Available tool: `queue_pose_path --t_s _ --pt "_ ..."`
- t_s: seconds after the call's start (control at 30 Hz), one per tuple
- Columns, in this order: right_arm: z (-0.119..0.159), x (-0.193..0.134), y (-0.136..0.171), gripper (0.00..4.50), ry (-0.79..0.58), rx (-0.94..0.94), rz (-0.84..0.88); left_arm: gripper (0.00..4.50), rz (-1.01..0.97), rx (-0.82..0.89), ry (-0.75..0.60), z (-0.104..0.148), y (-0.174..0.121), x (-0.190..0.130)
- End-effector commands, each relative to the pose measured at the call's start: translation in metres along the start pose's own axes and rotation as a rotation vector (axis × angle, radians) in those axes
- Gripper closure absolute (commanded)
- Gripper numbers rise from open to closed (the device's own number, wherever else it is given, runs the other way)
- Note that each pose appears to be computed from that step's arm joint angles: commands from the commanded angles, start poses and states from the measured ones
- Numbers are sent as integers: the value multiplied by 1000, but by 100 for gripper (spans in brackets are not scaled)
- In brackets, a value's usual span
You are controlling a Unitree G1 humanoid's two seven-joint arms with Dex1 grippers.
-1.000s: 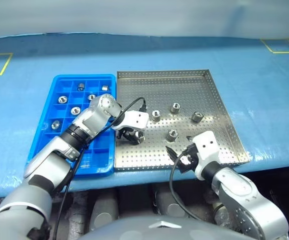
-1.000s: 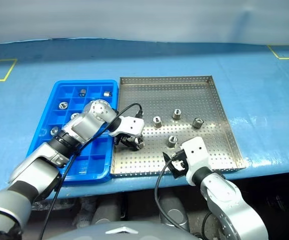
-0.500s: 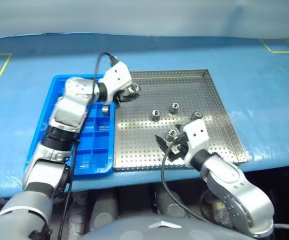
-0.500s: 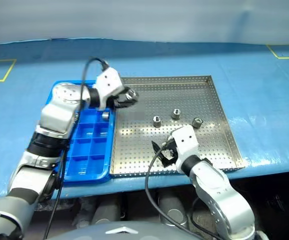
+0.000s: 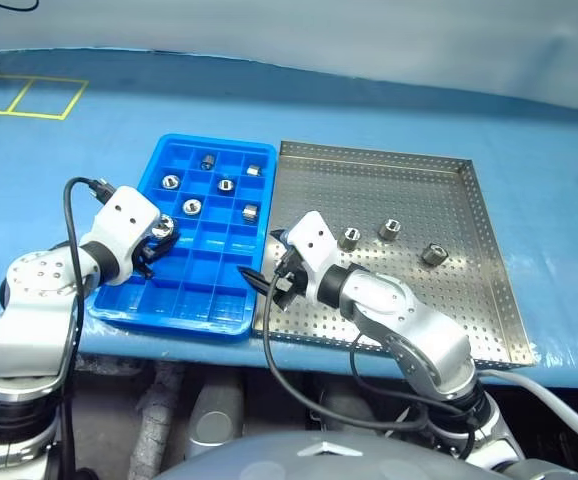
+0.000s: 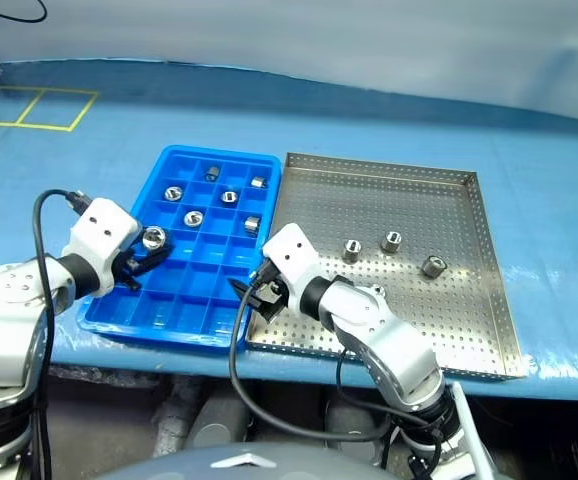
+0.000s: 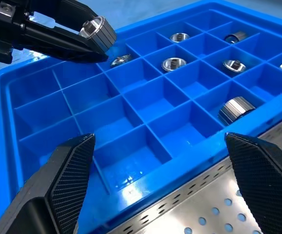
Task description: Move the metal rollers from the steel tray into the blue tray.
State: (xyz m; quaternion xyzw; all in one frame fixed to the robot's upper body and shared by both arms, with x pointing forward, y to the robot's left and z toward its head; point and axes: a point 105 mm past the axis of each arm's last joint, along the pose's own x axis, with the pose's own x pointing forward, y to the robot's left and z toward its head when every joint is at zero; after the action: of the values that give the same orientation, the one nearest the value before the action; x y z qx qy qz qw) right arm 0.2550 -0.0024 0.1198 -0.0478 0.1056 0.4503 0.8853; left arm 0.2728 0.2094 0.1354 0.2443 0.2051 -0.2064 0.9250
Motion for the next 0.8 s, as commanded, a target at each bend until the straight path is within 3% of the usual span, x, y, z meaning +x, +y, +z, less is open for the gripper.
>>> queue_pose_path --t_s 0.03,0.33,0.8 --pt "6 2 8 0 -34 -9 50 272 21 14 -22 6 -1 -4" --pt "2 -1 12 0 -23 -6 59 272 29 12 124 -23 -7 8" --pt "-1 -4 9 0 -17 -7 27 272 -9 -13 190 -40 -17 20"
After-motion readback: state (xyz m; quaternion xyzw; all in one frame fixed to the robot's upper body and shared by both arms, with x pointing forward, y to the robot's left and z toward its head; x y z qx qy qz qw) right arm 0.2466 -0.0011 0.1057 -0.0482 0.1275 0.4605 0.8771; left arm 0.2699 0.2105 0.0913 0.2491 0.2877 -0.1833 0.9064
